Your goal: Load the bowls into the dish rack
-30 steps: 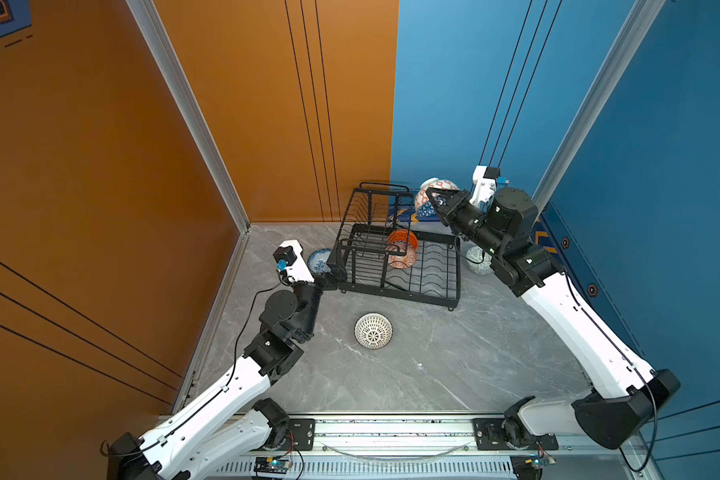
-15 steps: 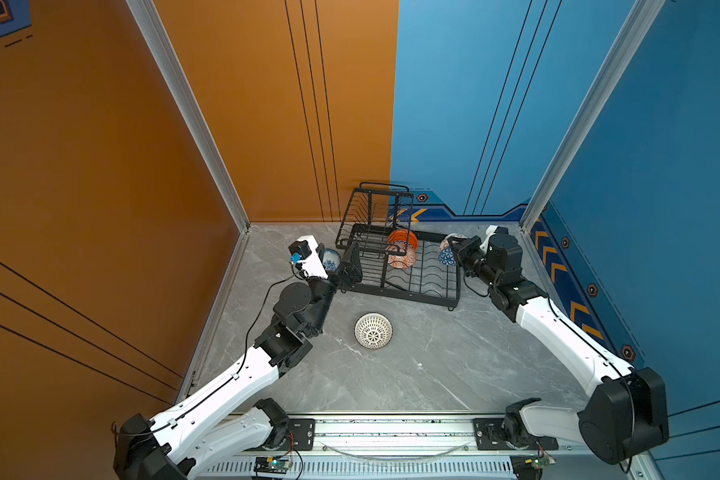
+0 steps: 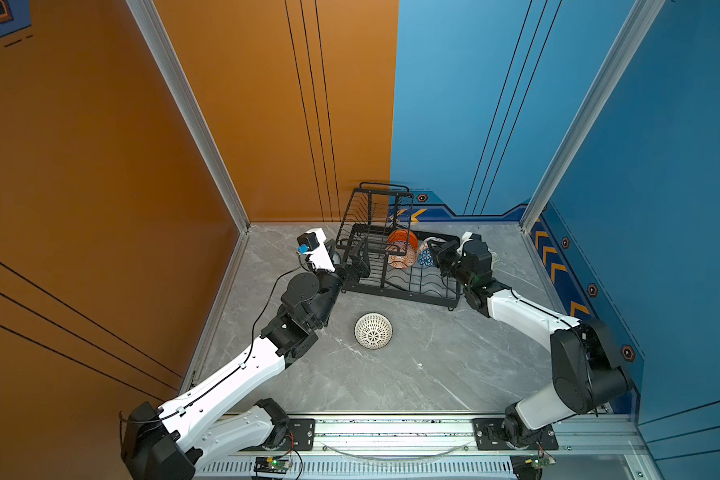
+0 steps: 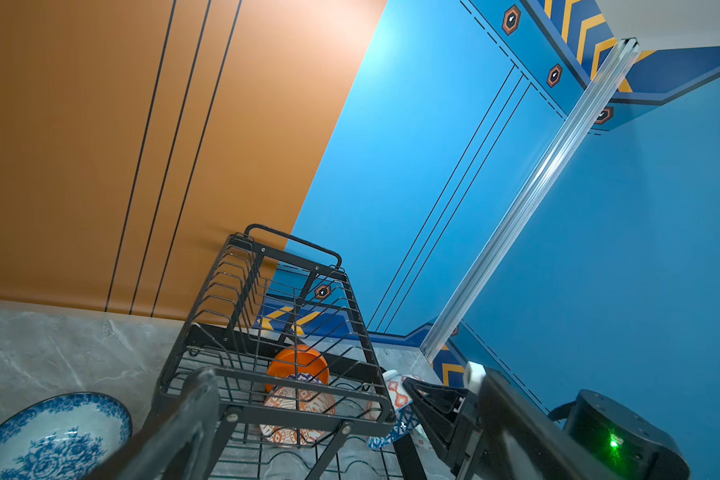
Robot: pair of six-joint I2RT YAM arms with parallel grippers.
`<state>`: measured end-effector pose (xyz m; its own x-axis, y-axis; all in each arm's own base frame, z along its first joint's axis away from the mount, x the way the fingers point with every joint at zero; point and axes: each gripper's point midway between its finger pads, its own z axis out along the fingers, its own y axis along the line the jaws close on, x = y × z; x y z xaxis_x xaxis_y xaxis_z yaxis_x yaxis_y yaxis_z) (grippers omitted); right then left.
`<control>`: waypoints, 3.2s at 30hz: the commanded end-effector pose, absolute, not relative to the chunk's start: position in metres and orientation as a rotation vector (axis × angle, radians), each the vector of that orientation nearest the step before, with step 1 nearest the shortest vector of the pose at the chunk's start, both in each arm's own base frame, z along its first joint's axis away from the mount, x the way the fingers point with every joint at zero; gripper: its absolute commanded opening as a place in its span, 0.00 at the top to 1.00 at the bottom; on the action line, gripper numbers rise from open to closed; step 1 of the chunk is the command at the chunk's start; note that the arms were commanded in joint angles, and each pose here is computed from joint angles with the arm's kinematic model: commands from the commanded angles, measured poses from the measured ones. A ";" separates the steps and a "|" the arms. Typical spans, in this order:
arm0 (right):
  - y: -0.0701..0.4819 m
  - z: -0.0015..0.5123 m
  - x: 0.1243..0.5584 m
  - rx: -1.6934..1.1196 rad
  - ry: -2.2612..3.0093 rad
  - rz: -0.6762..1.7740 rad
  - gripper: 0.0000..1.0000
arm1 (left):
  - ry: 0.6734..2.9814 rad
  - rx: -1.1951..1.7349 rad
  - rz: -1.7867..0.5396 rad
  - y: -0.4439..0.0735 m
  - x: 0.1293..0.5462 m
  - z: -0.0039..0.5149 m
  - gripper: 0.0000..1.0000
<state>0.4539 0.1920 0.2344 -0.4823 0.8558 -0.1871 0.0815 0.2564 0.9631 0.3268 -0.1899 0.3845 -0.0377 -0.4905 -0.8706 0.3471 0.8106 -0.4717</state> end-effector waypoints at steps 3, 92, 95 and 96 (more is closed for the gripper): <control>0.218 0.258 0.453 0.812 1.654 1.401 1.00 | 1.485 -0.149 -0.742 -0.192 0.338 0.382 0.02; 0.275 0.218 0.453 0.798 1.675 1.281 1.00 | 1.605 -0.255 -0.872 -0.145 0.323 0.367 0.02; 0.275 0.219 0.453 0.796 1.675 1.277 1.00 | 1.606 -0.256 -0.875 -0.144 0.323 0.368 0.02; 0.275 0.219 0.453 0.795 1.673 1.278 1.00 | 1.609 -0.257 -0.875 -0.145 0.323 0.366 0.02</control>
<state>0.4493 0.2737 0.1833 -0.4575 0.8581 -0.2330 0.0658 0.2940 0.9535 0.3270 -0.1464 0.3547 -0.2559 -0.5981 -0.7594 0.2821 0.7052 -0.6505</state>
